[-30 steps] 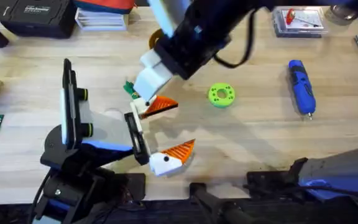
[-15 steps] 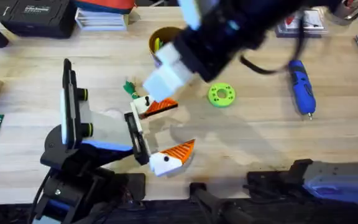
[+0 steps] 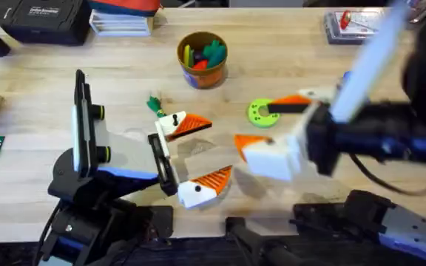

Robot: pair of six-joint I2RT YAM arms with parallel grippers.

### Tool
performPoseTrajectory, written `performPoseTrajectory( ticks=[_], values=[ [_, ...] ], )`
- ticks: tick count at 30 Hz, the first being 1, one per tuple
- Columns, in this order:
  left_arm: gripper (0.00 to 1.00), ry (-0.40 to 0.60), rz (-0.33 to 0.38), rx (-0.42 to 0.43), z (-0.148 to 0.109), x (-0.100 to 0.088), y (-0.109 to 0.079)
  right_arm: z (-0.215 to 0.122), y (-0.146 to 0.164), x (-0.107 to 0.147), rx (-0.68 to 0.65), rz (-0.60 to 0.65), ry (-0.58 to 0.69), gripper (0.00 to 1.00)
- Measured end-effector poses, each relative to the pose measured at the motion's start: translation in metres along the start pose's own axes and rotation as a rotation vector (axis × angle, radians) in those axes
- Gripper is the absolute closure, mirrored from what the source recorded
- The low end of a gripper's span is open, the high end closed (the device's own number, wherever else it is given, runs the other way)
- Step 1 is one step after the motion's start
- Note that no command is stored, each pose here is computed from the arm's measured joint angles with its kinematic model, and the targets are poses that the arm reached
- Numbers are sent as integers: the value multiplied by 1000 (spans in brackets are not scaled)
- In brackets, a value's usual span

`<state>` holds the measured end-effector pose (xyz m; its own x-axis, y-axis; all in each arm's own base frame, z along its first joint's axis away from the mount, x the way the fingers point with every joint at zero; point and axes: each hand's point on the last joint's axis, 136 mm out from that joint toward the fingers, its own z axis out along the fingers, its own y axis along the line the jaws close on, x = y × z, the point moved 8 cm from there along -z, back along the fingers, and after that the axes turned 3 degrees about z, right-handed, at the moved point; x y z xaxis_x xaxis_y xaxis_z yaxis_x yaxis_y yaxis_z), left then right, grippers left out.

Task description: Pick up the gripper from the table and insert it into the empty holder that is missing its gripper. Then pick up a screw, insert it into the mounting hole, and use the screwdriver to tighten it. Finally, clean up the table by picking up the vegetable and placing it into the bucket.

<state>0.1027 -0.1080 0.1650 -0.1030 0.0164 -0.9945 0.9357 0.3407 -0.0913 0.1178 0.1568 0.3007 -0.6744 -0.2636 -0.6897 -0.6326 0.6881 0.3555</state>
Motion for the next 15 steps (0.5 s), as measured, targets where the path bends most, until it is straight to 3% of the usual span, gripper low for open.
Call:
performPoseTrajectory(
  ticks=[6,13,14,15],
  values=[
    [14,0,1,0,0,0,0,-10,-3,39,-105,-165,-5,9],
    [14,0,2,0,0,0,0,-9,2,47,-179,-307,4,10],
    [29,0,2,0,0,0,0,-9,2,47,-183,-312,5,9],
    [144,0,0,0,0,0,0,-9,2,47,-186,-319,6,9]
  ],
)
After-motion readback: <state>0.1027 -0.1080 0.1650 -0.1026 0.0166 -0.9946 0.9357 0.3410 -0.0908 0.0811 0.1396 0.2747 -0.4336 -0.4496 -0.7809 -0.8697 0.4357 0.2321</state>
